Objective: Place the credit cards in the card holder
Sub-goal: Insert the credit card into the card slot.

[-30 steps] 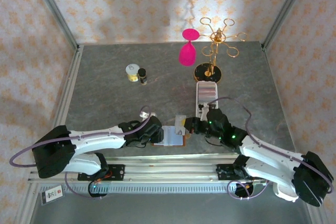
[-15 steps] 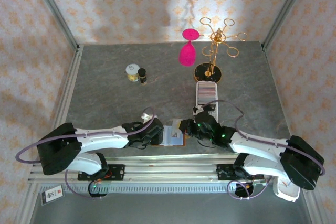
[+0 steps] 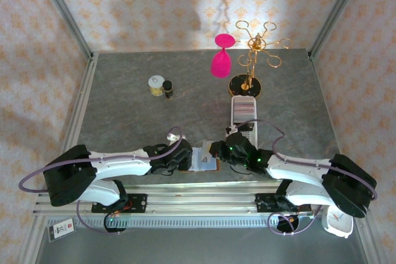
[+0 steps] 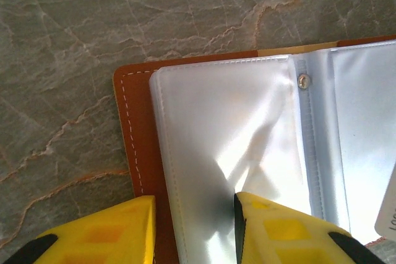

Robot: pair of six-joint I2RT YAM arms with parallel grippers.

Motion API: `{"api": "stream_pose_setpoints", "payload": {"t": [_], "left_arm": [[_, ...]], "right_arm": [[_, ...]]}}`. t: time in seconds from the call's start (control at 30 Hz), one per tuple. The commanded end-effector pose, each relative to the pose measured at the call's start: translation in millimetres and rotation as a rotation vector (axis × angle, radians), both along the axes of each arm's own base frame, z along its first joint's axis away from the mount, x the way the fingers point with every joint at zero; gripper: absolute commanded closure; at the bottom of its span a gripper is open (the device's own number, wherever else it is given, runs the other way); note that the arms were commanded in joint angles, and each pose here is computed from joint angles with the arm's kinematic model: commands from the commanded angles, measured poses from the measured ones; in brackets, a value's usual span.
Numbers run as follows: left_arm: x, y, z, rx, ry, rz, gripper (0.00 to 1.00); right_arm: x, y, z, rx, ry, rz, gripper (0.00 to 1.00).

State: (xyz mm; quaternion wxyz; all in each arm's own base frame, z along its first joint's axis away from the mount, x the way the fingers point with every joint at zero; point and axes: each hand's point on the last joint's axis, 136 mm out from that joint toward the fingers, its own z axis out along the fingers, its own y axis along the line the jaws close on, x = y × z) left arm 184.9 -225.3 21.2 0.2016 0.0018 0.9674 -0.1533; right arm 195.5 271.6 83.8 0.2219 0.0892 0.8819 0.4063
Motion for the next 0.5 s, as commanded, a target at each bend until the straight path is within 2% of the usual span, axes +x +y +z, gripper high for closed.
{"api": "stream_pose_setpoints", "payload": {"t": [0.0,0.47], "left_arm": [[-15,14,-20,0.062,0.056,-0.01,0.65],[-17,15,-23,0.058,0.061,-0.011,0.66]], "right_arm": [[10,8,8,0.036,-0.035,-0.028,1.0],[13,17,-8,0.029,-0.02,-0.017,1.0]]}}
